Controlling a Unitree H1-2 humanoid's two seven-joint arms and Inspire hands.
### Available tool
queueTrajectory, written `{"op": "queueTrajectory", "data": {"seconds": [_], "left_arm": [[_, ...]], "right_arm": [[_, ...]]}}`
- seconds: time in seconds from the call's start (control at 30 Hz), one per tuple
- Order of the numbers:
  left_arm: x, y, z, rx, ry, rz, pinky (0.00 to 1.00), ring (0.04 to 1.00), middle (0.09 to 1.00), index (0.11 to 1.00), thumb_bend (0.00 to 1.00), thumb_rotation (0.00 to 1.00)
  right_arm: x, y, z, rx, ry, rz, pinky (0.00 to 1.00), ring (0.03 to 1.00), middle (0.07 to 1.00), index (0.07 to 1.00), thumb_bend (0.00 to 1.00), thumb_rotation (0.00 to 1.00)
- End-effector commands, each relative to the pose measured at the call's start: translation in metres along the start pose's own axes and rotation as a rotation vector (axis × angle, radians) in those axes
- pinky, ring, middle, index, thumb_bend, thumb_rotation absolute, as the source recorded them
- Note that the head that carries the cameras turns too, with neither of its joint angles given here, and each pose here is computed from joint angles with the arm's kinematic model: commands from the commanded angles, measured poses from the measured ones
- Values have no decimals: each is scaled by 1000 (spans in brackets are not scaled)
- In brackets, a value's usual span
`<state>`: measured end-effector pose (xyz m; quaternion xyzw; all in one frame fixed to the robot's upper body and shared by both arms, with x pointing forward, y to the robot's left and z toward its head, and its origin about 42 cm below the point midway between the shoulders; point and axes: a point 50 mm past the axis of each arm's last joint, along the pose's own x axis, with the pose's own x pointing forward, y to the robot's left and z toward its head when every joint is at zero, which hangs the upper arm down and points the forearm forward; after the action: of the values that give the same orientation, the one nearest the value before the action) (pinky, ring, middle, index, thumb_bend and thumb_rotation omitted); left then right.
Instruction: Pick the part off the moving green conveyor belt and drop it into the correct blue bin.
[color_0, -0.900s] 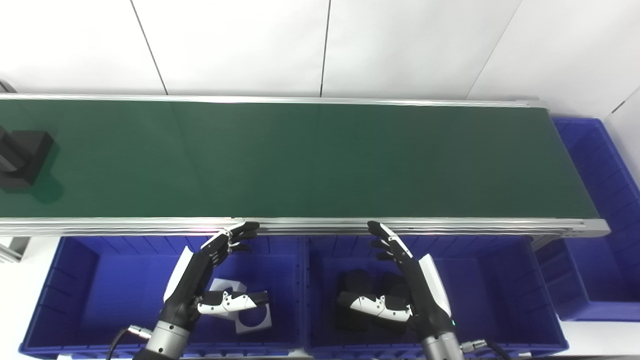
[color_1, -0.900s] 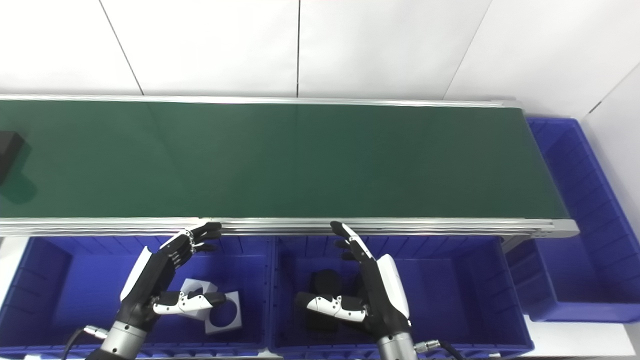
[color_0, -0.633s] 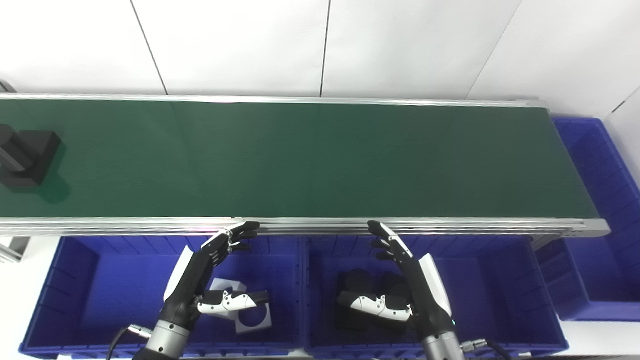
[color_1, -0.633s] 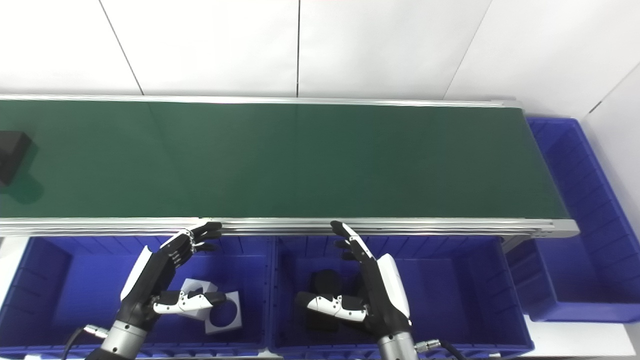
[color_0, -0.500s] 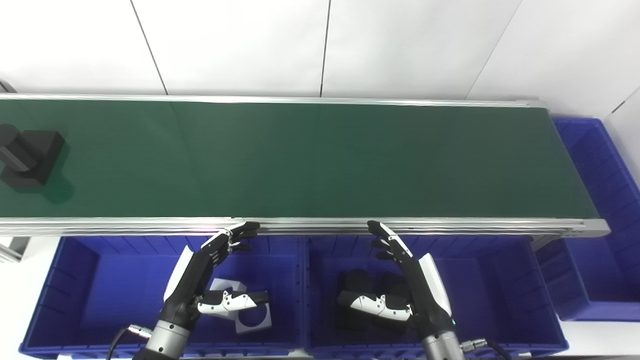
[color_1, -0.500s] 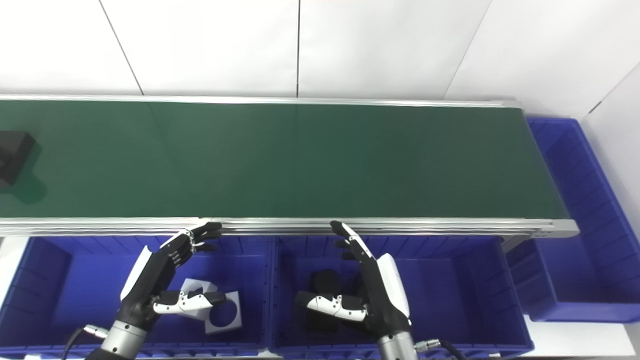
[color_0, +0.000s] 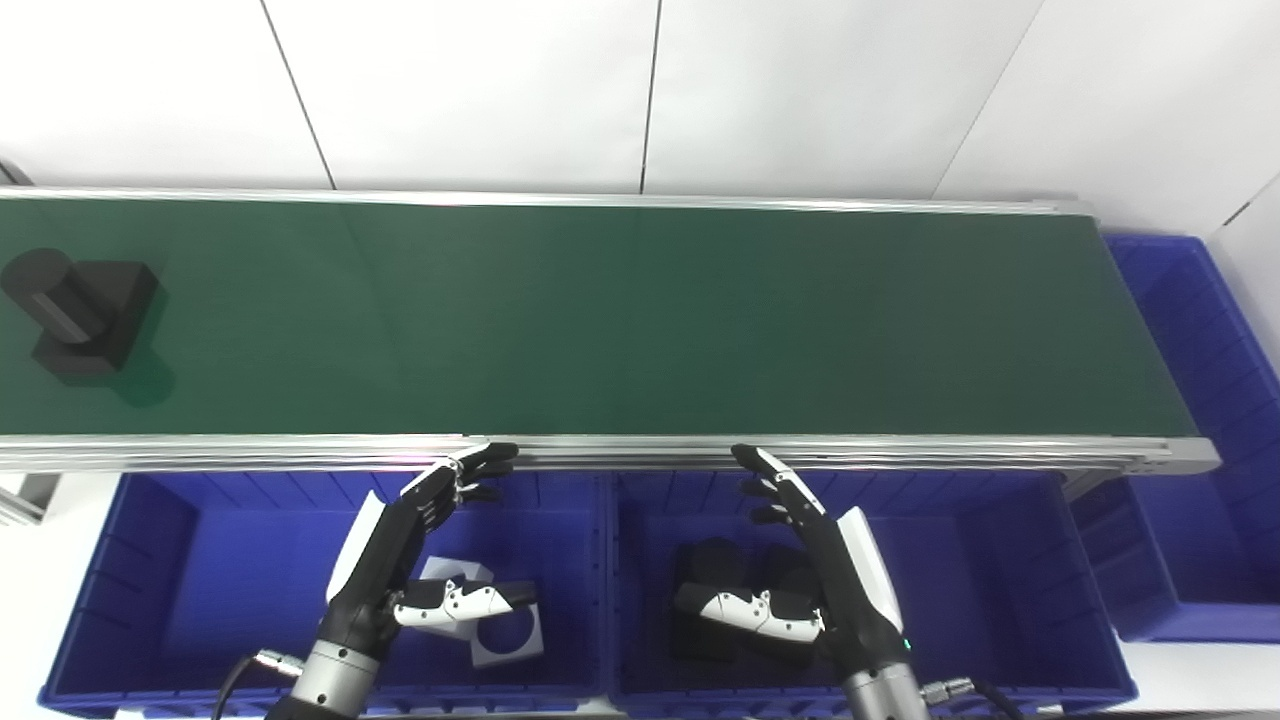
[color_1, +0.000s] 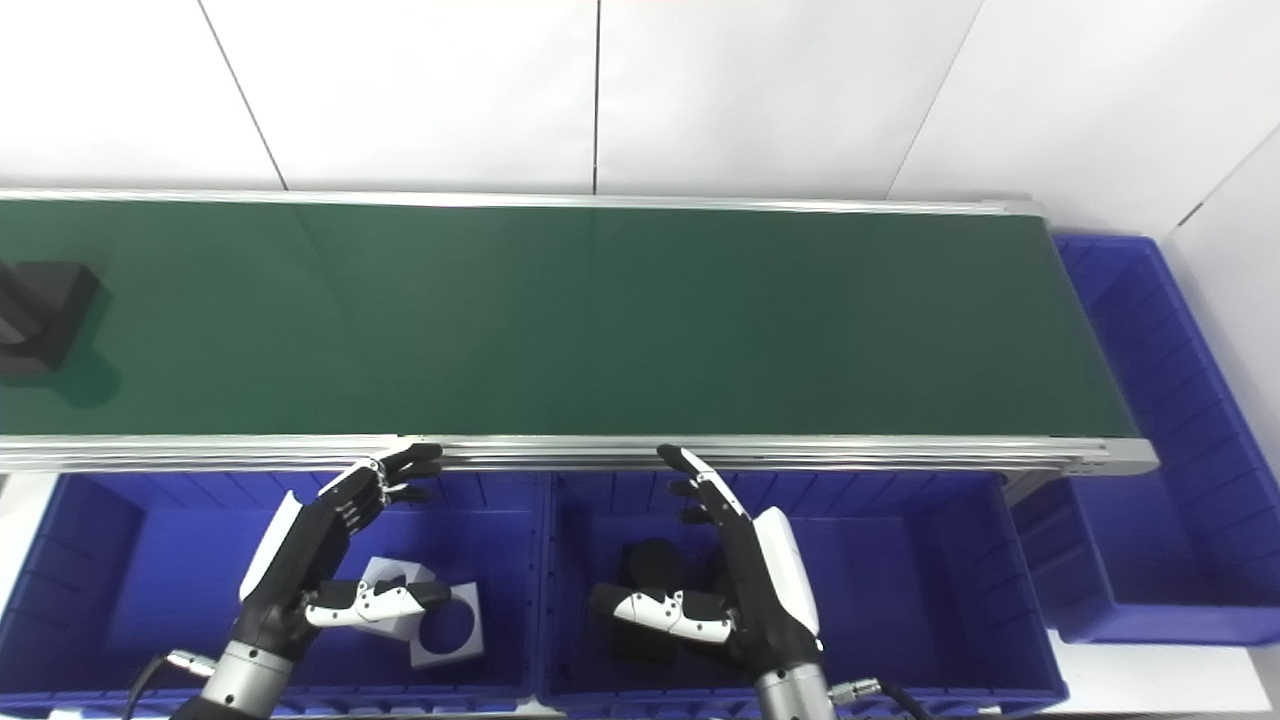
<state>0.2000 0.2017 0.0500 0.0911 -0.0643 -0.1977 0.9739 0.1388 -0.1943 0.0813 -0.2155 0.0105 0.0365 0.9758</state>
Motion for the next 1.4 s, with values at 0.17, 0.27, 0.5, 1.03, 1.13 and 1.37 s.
{"op": "queueTrajectory", "data": {"seconds": [0.17, 0.27, 0.5, 1.03, 1.13, 1.37], "left_arm": [[4, 5, 11, 16, -77, 3, 715, 796, 826, 777, 878, 279], [4, 5, 11, 19, -79, 3, 717, 798, 827, 777, 876, 273], [3, 2, 8, 22, -67, 4, 713, 794, 825, 777, 886, 285], [5, -34, -8, 42, -14, -2, 685, 772, 813, 774, 935, 316], [6, -37, -8, 51, -16, 3, 695, 773, 811, 779, 940, 327], [8, -40, -12, 50, -10, 9, 708, 781, 814, 785, 940, 323]], "right_arm": [[-2, -2, 7, -2, -26, -20, 701, 806, 870, 879, 786, 366], [-2, -2, 7, -2, -28, -19, 708, 809, 872, 879, 785, 362], [-3, -2, 3, 1, -29, -16, 708, 811, 871, 882, 778, 349], [-13, -21, -10, -7, -40, -28, 758, 822, 869, 899, 716, 195], [-14, -22, -10, -10, -38, -31, 765, 830, 869, 898, 717, 187], [-13, -23, -11, -37, -72, -48, 751, 811, 851, 892, 731, 182]]}}
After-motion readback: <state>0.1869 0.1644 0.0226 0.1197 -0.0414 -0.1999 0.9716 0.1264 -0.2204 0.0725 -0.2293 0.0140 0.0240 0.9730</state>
